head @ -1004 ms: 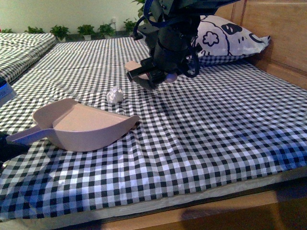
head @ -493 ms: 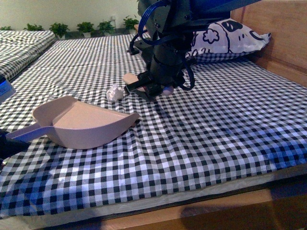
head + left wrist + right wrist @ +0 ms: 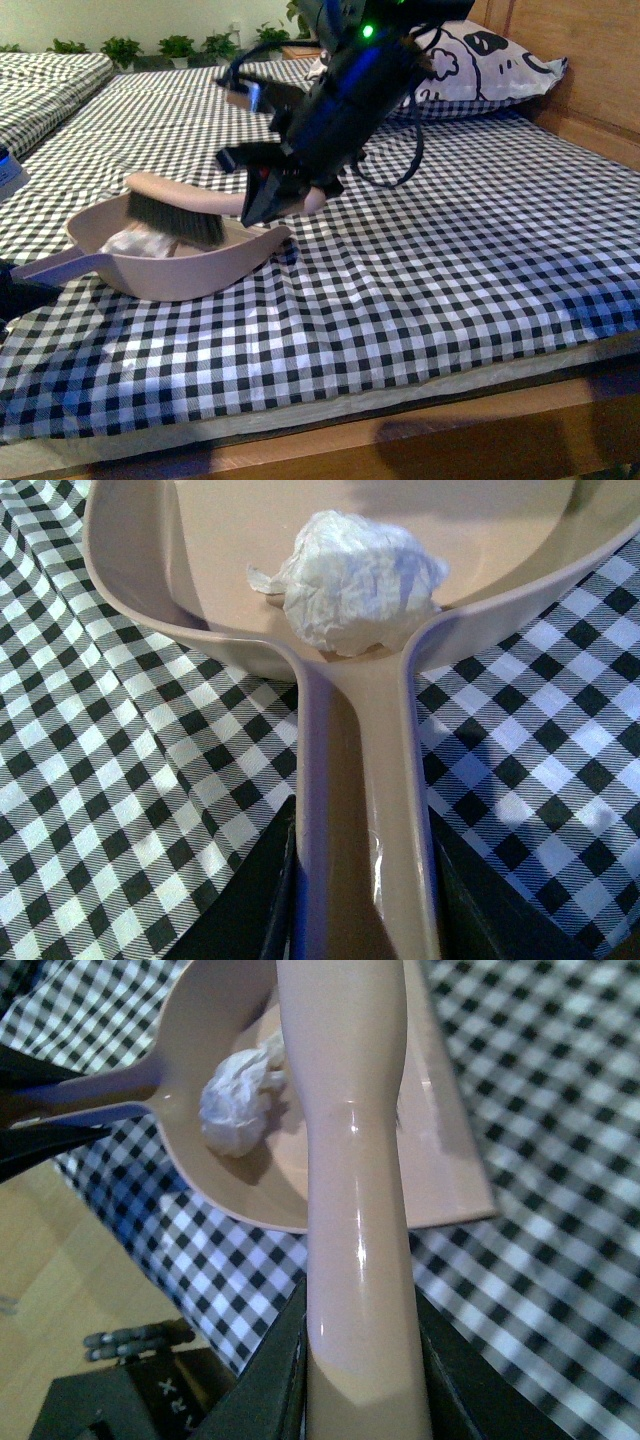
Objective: Clean up trash
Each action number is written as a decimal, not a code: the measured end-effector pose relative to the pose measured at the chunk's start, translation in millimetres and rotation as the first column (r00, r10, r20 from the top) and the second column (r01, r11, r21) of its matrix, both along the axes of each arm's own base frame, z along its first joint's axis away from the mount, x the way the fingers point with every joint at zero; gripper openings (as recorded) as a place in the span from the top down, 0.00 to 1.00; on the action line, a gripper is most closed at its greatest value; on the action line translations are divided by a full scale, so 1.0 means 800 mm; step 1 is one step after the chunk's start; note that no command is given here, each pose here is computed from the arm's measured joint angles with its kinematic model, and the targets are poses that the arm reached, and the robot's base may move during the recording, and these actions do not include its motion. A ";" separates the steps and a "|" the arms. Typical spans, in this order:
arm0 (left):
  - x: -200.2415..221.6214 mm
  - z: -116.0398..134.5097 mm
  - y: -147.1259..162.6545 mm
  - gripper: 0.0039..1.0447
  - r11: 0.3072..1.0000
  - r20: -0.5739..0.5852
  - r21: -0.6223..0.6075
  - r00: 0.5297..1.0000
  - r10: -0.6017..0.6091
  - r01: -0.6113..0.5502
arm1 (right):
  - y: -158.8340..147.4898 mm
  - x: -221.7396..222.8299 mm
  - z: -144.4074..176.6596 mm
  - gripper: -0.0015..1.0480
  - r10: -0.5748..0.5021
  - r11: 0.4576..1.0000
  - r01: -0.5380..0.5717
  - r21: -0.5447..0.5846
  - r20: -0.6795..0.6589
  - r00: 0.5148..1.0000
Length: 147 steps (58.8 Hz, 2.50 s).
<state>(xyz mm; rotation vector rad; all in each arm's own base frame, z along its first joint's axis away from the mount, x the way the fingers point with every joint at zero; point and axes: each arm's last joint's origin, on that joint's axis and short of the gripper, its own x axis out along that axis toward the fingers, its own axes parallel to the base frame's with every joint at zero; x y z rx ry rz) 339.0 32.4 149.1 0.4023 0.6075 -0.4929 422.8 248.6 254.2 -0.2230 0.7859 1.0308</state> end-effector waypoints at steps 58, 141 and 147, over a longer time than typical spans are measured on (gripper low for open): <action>-0.015 0.179 0.048 0.73 0.802 0.475 -0.141 0.671 0.569 -0.580 | -0.283 -0.162 0.194 0.80 -0.608 0.765 0.488 0.420 0.224 0.762; -0.210 0.227 -0.062 0.73 0.820 0.631 -0.331 0.537 0.561 -0.467 | -0.321 -0.390 0.266 0.80 -0.727 0.616 0.423 0.664 0.274 0.630; -0.210 0.227 -0.062 0.73 0.819 0.630 -0.331 0.536 0.562 -0.468 | -0.321 -0.390 0.266 0.80 -0.727 0.616 0.423 0.664 0.274 0.630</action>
